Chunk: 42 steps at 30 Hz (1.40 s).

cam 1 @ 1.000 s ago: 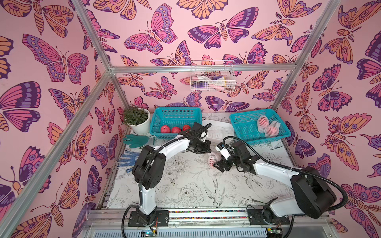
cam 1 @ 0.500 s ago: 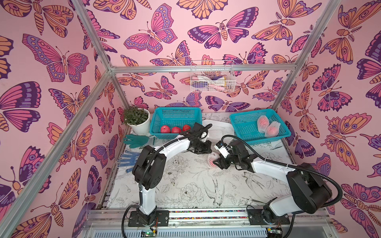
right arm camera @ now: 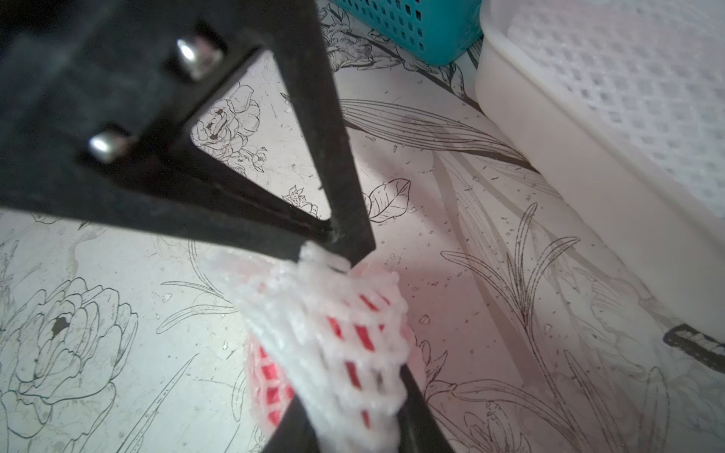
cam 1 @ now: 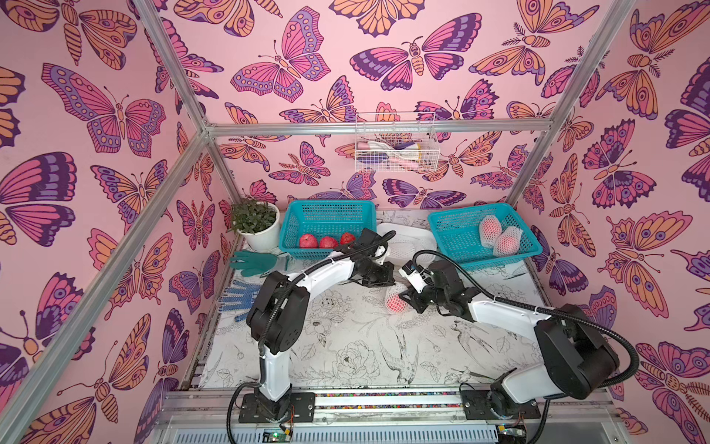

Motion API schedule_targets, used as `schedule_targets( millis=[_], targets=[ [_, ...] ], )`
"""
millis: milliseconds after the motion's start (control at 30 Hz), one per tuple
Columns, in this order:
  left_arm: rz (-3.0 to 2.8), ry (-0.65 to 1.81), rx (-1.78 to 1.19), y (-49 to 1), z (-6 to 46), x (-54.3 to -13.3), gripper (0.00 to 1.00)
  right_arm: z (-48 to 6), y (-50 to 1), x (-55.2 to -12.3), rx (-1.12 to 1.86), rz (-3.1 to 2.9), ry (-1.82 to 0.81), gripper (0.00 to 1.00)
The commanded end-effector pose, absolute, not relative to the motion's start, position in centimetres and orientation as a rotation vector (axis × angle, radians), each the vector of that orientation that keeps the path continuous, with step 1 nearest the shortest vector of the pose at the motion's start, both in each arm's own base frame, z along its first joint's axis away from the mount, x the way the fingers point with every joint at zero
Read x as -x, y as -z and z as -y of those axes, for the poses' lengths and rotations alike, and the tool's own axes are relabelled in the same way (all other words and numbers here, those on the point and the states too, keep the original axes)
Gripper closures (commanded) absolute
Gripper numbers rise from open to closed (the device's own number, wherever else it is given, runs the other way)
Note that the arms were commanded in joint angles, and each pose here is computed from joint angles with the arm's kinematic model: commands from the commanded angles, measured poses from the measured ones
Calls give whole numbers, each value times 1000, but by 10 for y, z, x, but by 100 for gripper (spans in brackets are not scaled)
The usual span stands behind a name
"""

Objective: Remove foam nets from apples
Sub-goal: Remove the foam net from the apple.

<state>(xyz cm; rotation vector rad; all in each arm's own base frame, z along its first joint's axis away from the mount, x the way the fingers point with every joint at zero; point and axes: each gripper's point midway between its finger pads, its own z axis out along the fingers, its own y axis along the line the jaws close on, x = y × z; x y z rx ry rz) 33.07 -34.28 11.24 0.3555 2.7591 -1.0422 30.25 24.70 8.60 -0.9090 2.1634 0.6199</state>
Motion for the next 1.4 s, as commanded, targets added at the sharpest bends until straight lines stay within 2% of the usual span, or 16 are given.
schedule_targets(
  millis=[0,33,67,133,200,433,633,867,1000,1267,1367],
  targets=[
    [-2694,1011,-394,-133,342,-336,82,-255,-101,-307,901,-2115,-645,76],
    [-2689,989,-402,-133,339,-336,59,-256,-100,-307,899,-2119,-646,76],
    [-2683,962,-410,-133,336,-337,45,-255,-98,-307,898,-2124,-646,76],
    [-2661,884,-440,-134,327,-338,32,-255,-93,-306,897,-2142,-644,76],
    [-2653,803,-463,-134,314,-337,27,-254,-90,-306,895,-2152,-643,74],
    [-2633,719,-566,-132,289,-316,25,-253,-91,-308,879,-2159,-642,70],
    [-2583,750,-720,-127,286,-296,26,-254,-91,-309,882,-2169,-645,63],
    [-2514,848,-813,-127,307,-292,26,-255,-93,-307,896,-2161,-650,59],
    [-2483,890,-827,-128,319,-301,26,-254,-94,-305,906,-2162,-645,51],
    [-2501,901,-854,-114,327,-307,32,-252,-96,-304,923,-2150,-628,41],
    [-2481,933,-866,-117,332,-308,39,-253,-96,-302,932,-2142,-640,35]
  ],
)
